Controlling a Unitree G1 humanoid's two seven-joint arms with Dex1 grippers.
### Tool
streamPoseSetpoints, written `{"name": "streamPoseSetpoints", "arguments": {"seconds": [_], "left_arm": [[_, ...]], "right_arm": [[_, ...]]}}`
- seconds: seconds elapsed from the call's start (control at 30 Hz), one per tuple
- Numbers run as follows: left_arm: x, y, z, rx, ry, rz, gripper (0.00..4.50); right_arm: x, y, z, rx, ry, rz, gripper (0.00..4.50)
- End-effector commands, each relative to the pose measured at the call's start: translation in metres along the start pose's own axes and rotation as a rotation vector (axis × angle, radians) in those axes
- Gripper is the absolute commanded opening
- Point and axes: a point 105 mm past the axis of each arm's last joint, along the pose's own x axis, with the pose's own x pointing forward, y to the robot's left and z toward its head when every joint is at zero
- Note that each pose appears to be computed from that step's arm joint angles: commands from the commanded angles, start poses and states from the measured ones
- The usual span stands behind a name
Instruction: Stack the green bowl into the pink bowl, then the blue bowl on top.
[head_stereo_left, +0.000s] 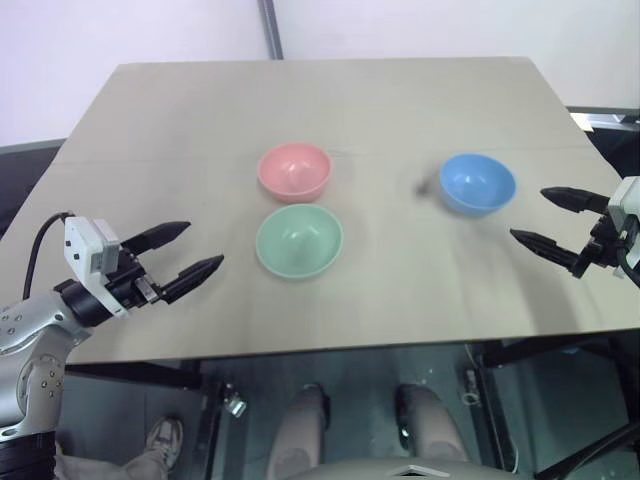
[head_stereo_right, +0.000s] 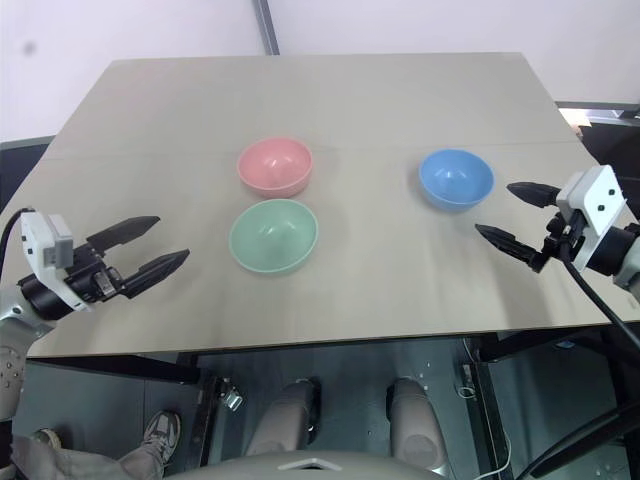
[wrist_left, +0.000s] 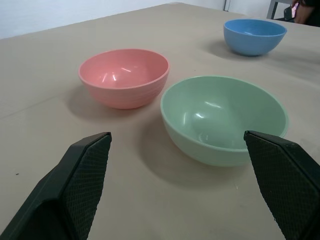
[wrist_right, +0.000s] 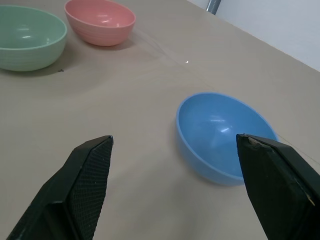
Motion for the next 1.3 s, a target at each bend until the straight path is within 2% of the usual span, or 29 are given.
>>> {"name": "streamPoseSetpoints", "arguments": {"seconds": [0.03,0.27,0.37,0.5,0.57,0.6,0.8,0.97,1.13,1.2,1.3], "left_arm": [[0.002,0.001,0.014,0.039,-0.021,-0.017,4.49],[0.008,0.002,0.019,0.037,-0.038,-0.025,4.49],[0.014,0.009,0.019,0.126,0.012,0.024,4.49],[0.025,0.029,0.018,0.348,0.174,0.126,4.49],[0.032,0.035,0.020,0.452,0.277,0.078,4.49],[0.039,0.036,0.024,0.574,0.339,0.013,4.49],[0.079,0.068,0.039,1.004,0.533,-0.099,4.49],[0.124,0.070,0.043,1.232,0.567,-0.235,4.49],[0.164,0.060,0.031,1.395,0.602,-0.380,4.49],[0.171,0.056,0.025,1.445,0.613,-0.437,3.96],[0.176,0.054,0.022,1.471,0.615,-0.473,2.80]], "right_arm": [[0.000,-0.001,0.012,-0.044,-0.025,-0.010,4.29],[0.013,0.001,0.018,-0.055,-0.053,0.001,4.29],[0.019,0.004,0.021,-0.058,-0.069,0.016,4.29],[0.033,0.012,0.029,-0.054,-0.105,0.055,4.29],[0.042,0.019,0.036,-0.059,-0.131,0.085,4.29],[0.048,0.025,0.040,-0.055,-0.149,0.108,4.29],[0.071,0.051,0.055,-0.068,-0.211,0.160,4.29],[0.074,0.060,0.059,-0.053,-0.227,0.144,4.29],[0.067,0.064,0.055,-0.052,-0.218,0.104,4.29],[0.063,0.064,0.054,-0.053,-0.212,0.083,4.50],[0.059,0.063,0.053,-0.054,-0.204,0.056,4.50]]}}
